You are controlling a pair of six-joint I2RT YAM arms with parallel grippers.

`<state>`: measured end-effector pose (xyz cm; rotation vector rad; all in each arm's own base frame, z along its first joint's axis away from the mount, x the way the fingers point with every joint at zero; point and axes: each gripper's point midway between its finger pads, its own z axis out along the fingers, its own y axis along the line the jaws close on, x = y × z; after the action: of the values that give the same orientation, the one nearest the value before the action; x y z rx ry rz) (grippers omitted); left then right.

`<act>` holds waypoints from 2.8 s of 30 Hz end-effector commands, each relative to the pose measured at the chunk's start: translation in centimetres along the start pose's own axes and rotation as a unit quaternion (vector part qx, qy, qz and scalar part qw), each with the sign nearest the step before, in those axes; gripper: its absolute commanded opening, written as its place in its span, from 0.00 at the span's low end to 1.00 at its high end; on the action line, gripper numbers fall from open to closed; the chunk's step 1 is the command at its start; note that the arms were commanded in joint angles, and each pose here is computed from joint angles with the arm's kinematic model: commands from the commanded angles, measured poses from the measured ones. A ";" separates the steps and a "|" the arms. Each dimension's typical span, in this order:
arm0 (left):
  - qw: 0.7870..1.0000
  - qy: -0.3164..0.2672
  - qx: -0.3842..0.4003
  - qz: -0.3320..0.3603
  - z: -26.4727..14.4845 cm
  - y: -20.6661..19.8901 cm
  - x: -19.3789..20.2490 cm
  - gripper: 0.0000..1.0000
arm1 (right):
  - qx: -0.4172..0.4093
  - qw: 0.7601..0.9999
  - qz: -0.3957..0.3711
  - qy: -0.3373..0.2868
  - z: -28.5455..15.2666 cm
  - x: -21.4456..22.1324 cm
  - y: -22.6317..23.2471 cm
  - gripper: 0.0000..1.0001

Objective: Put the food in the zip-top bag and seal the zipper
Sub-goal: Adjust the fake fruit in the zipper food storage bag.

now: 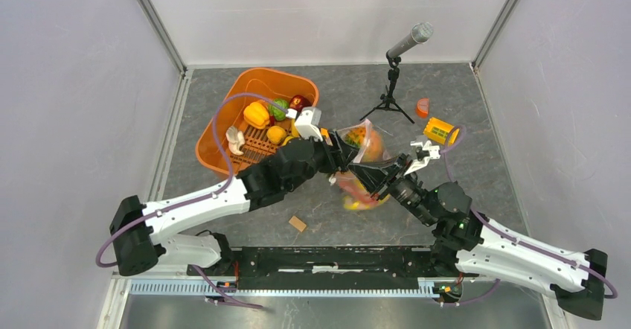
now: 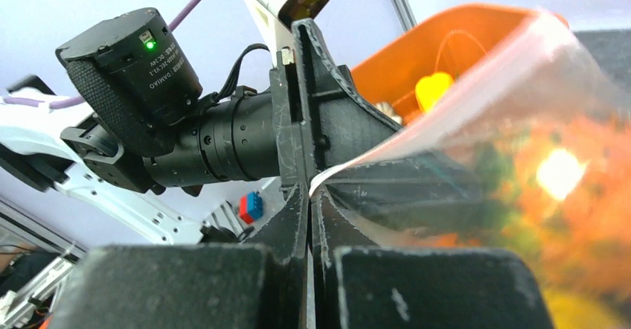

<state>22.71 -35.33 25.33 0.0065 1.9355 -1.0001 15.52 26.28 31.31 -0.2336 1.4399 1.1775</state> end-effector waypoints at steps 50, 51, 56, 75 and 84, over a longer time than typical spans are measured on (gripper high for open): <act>0.998 0.038 0.056 0.014 -10.9 0.4 -4.3 0.94 | 0.163 0.974 -0.133 0.082 -3.8 0.8 -6.6 0.00; 0.997 0.038 0.060 0.013 -10.8 0.1 -4.4 0.94 | 0.158 0.975 -0.132 0.080 -3.7 0.6 -6.4 0.00; 0.997 0.079 0.001 0.023 -9.7 1.2 -3.6 0.82 | 0.134 0.981 -0.122 0.071 -3.1 0.3 -5.3 0.00; 0.973 0.168 -0.065 0.143 -8.6 2.5 -2.1 0.02 | 0.091 0.987 -0.127 0.043 -1.1 -2.5 -2.4 0.00; 0.988 0.066 0.015 0.141 -10.8 -4.1 -9.9 0.02 | 0.095 0.973 -0.210 0.008 0.6 -9.2 0.1 0.00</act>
<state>18.91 -27.52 32.25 0.3550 2.1417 -0.7756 17.74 23.22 34.49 -0.3953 1.5293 0.7523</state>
